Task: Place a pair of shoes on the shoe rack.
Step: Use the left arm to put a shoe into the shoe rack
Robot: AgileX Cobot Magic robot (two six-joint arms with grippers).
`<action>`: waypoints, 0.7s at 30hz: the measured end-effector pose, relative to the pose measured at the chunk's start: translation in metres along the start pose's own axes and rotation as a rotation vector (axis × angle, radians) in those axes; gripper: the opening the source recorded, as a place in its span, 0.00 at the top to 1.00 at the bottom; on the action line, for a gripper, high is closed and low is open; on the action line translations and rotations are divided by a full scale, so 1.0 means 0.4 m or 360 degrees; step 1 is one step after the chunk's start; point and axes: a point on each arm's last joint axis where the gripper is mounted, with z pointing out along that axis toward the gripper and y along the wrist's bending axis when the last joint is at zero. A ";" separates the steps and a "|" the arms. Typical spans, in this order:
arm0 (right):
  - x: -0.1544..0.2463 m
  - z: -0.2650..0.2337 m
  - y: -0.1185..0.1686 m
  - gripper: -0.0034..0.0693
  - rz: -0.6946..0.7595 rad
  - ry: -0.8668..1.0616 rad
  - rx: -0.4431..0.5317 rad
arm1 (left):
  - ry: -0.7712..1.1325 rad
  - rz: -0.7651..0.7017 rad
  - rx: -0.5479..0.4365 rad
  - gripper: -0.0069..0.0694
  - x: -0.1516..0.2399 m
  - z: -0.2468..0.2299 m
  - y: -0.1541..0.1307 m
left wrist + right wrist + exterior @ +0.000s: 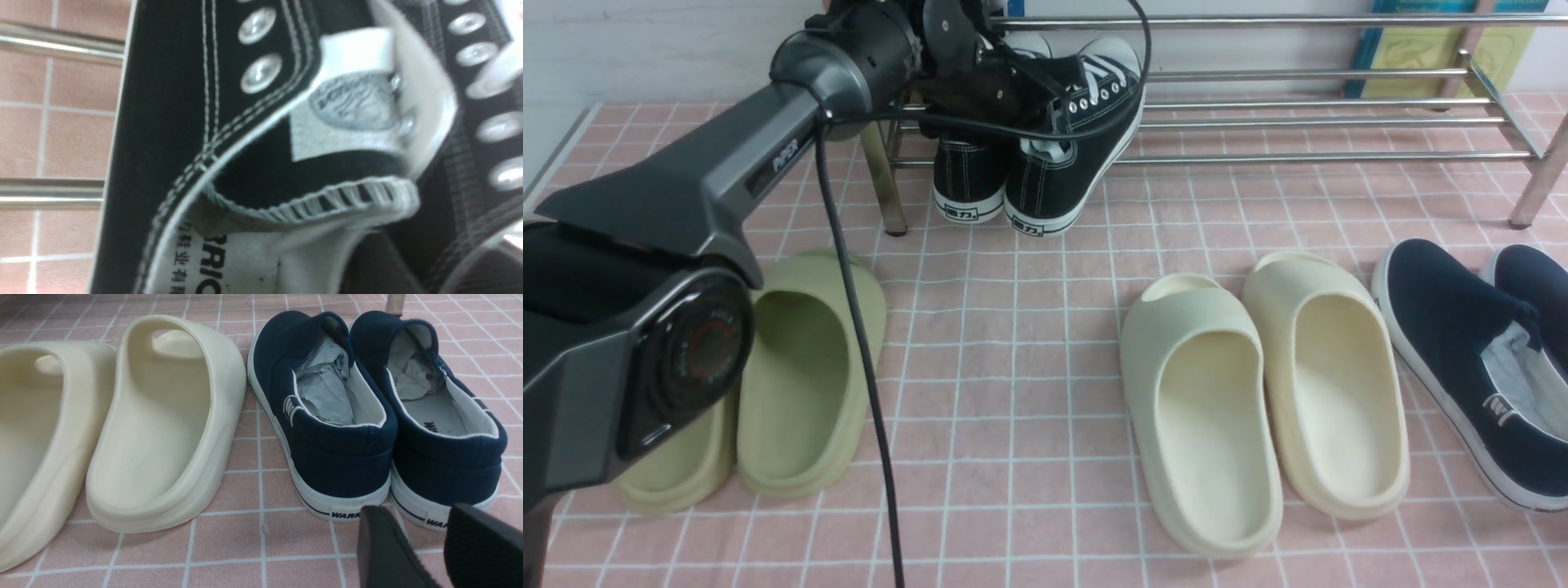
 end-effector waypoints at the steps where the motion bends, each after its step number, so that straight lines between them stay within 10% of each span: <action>1: 0.000 0.000 0.000 0.62 0.0000 0.0000 0.0000 | -0.0002 0.0004 0.0002 0.52 -0.002 -0.004 -0.002; 9: 0.000 0.000 0.000 0.62 -0.0001 0.0000 0.0000 | 0.0037 0.0325 -0.0022 0.45 -0.058 -0.168 -0.046; 21: 0.000 0.000 0.000 0.62 -0.0001 0.0000 0.0000 | 0.0528 0.0685 -0.0426 0.90 -0.021 -0.253 0.008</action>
